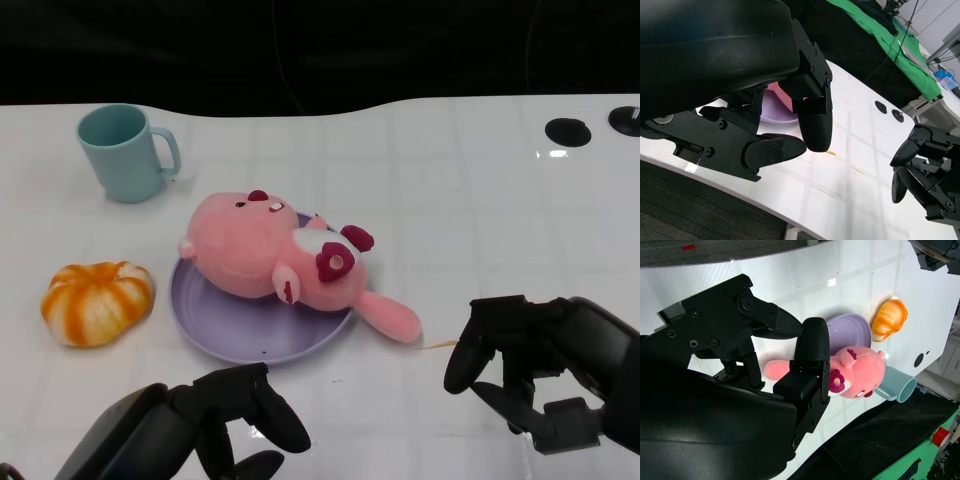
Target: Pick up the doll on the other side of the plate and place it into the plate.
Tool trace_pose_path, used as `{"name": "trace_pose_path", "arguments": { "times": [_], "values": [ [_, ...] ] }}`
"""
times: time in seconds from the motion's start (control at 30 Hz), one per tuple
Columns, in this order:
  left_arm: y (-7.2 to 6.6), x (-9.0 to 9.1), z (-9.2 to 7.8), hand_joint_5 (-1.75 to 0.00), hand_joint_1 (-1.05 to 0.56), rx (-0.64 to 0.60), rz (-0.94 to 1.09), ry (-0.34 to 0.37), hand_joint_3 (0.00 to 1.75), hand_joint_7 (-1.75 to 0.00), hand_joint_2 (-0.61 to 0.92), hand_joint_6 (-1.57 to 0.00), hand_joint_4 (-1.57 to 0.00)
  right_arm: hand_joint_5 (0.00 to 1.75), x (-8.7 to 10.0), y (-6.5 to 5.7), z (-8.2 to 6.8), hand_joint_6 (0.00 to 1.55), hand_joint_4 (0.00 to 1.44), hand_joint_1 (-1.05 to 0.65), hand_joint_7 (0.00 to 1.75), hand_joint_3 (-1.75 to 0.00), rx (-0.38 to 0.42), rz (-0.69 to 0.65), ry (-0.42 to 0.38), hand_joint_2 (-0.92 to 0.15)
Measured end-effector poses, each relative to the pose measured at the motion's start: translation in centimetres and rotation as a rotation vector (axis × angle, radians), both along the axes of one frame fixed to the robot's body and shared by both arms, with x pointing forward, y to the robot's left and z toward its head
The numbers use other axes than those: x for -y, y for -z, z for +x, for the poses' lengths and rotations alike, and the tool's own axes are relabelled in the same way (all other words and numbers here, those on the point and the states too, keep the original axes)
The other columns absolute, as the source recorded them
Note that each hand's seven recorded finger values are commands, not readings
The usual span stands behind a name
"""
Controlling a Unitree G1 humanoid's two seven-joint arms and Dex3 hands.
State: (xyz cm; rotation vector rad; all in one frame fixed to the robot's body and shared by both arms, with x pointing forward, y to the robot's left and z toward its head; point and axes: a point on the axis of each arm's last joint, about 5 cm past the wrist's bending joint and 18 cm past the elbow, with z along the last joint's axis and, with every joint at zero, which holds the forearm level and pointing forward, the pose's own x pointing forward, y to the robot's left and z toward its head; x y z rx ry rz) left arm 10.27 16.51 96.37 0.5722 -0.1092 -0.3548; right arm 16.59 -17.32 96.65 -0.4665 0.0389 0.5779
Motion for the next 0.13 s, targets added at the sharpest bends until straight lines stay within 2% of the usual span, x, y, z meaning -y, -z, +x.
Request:
{"name": "trace_pose_path", "arguments": {
  "times": [0.13],
  "values": [
    [0.0,-0.23,0.03,-1.65,-0.22,0.003,0.011,-0.004,0.61,-1.04,0.83,-0.65,-0.58,1.52,-0.01,0.2,0.22,0.72,0.73,-0.11,1.22,-0.92,0.019,-0.002,-0.026,-0.58]
  ]
}}
